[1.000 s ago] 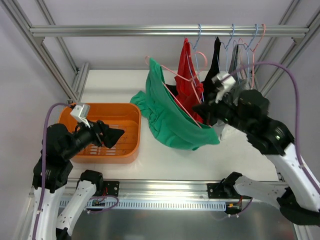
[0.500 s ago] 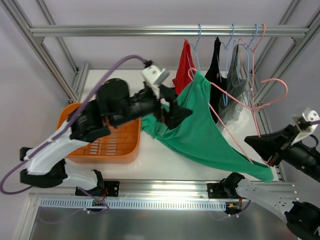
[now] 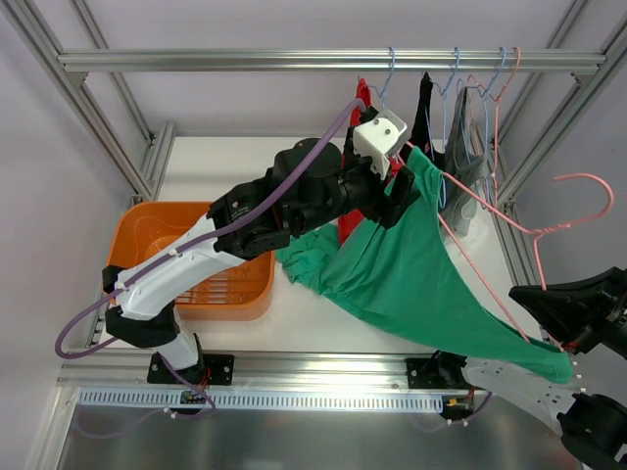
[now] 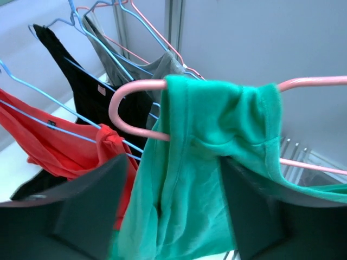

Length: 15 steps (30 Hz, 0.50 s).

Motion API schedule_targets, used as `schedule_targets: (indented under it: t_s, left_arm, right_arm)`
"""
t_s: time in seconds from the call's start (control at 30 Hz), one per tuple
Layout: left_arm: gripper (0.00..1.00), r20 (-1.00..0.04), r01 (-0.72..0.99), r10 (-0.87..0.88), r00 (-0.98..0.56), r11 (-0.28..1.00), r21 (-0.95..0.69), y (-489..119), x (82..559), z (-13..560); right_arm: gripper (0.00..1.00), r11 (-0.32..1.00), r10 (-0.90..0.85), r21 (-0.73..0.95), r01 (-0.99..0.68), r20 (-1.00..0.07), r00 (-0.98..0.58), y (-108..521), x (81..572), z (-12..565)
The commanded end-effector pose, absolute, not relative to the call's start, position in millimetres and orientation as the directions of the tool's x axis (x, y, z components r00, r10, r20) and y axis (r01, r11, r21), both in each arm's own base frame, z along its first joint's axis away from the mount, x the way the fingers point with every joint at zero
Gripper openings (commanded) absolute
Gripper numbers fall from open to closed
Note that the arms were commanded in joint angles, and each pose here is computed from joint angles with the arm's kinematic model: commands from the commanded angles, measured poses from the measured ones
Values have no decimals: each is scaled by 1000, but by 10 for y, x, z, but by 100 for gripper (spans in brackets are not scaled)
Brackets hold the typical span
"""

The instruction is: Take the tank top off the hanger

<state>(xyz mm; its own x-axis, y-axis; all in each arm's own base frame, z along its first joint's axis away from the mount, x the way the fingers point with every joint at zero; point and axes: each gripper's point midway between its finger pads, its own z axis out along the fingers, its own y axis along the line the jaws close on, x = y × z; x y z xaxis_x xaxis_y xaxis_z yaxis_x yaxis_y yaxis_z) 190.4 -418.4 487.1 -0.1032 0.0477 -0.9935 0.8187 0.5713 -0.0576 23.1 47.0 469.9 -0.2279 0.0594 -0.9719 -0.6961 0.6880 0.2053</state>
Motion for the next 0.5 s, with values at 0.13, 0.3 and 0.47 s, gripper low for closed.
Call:
schedule_targets:
  t_s: [0.13, 0.3, 0.47]
  left_arm:
    - [12, -997, 832, -27, -78, 549, -80, -4160, 1831, 5112]
    - [0, -995, 768, -12, -98, 635, -83, -3995, 1953, 4939]
    - [0, -993, 610, -57, -103, 785, -108, -3672, 2201, 4921]
  right_arm:
    - [0, 715, 4, 214, -665, -953, -303, 508, 320, 4515]
    - [0, 755, -36, 195, -626, -941, -336, 508, 438, 4292]
    - [0, 755, -45, 197, -625, -936, -350, 486, 409, 4084]
